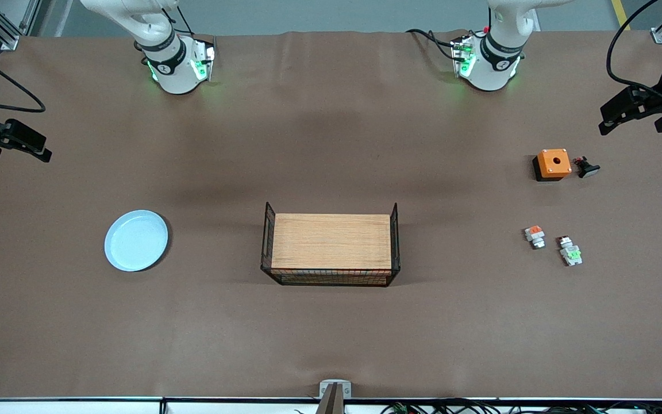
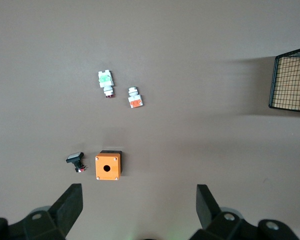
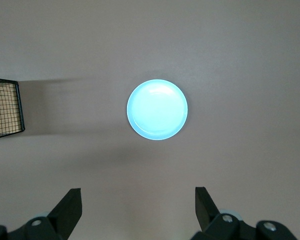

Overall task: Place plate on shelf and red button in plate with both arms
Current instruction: 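Move the right gripper toward the blue plate while the left gripper reaches the green switch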

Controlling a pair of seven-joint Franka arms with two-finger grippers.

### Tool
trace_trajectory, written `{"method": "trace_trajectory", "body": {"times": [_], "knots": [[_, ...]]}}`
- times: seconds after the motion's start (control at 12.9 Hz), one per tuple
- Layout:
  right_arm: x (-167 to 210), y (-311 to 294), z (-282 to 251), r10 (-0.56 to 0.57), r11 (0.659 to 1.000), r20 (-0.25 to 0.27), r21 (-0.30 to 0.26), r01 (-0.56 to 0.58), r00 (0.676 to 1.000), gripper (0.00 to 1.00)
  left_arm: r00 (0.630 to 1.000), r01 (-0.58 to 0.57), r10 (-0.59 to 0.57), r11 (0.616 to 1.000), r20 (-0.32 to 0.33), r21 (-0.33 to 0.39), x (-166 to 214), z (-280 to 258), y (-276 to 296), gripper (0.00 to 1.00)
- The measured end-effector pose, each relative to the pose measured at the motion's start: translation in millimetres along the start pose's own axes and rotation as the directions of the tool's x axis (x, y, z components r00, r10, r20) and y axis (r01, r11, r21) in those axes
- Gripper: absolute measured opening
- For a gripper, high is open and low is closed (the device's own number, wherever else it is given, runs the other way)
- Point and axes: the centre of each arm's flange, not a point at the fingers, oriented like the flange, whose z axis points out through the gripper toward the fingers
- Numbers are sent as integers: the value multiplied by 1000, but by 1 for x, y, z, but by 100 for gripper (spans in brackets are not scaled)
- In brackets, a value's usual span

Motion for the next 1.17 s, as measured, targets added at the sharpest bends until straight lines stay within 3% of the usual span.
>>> {"method": "trace_trajectory", "body": {"times": [0.62,0.85,1.17], "knots": [[1,-1,-1,-2,1000,-3,-1,2,1000,100,999,32,-32,1000,24,-2,7,12,-18,100],[1,-1,-2,-3,1000,-6,-1,3,1000,100,992,92,-90,996,91,-9,30,60,-55,100],[5,2,4,-8,998,4,-63,8,1000,100,988,148,-146,989,55,-24,62,152,-90,100]]}}
